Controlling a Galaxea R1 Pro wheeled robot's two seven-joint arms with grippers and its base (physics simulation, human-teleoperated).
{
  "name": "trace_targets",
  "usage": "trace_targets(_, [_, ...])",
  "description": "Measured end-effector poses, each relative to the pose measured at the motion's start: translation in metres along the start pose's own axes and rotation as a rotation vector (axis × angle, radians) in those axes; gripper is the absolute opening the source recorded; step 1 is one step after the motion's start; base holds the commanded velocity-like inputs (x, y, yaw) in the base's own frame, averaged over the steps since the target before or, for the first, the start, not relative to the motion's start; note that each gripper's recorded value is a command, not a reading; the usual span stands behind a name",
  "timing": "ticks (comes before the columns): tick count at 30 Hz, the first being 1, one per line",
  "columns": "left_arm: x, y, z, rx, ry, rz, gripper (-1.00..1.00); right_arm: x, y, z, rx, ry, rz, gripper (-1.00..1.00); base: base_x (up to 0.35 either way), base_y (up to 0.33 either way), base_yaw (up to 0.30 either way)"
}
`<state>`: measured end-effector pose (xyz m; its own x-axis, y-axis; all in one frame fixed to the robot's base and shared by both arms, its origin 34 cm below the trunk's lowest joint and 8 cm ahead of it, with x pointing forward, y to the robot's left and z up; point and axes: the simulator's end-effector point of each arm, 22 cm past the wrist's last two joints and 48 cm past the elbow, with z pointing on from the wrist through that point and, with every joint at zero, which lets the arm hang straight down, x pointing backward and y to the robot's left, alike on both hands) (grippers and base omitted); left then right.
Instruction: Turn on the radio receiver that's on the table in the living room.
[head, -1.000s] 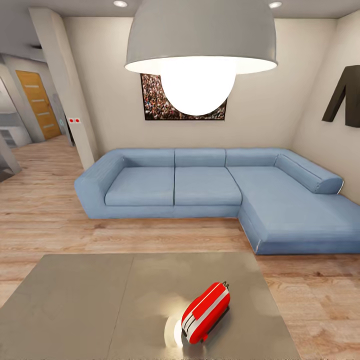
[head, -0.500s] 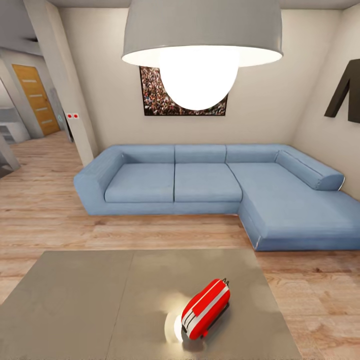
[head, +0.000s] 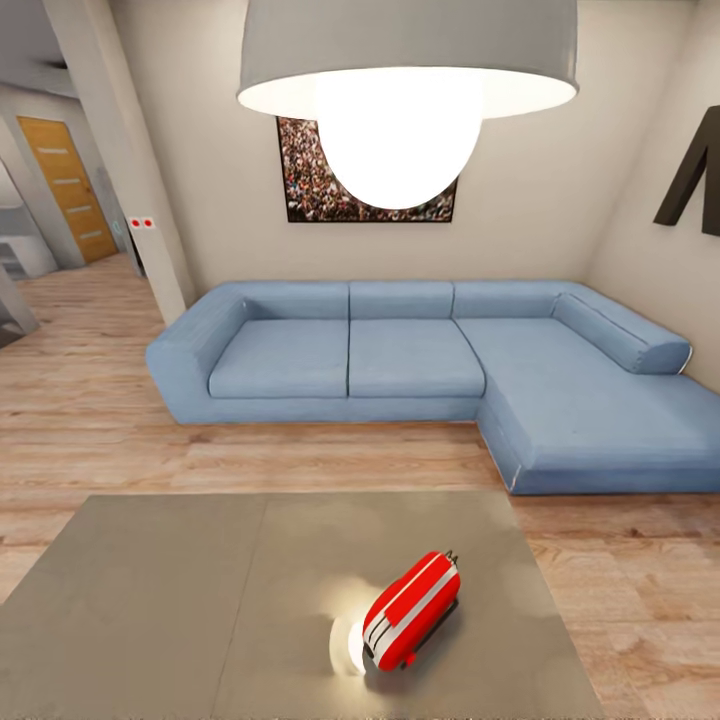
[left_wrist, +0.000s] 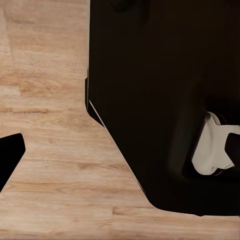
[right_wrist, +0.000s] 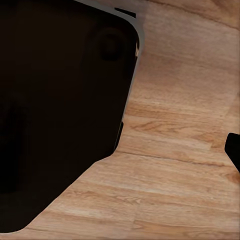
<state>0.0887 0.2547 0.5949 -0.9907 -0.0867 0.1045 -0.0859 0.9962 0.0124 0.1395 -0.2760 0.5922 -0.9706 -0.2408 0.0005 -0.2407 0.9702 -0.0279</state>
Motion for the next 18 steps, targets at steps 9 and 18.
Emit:
trace_targets(9, [0.006, 0.000, 0.000, -0.001, 0.014, 0.000, 1.00, 0.006, 0.001, 0.000, -0.003, 0.015, 0.000, 1.00, 0.000, 0.000, 0.000])
trace_targets(18, [0.011, 0.001, 0.000, -0.003, 0.029, 0.000, 1.00, 0.011, 0.003, 0.000, -0.007, 0.030, 0.000, 1.00, 0.000, 0.000, 0.000])
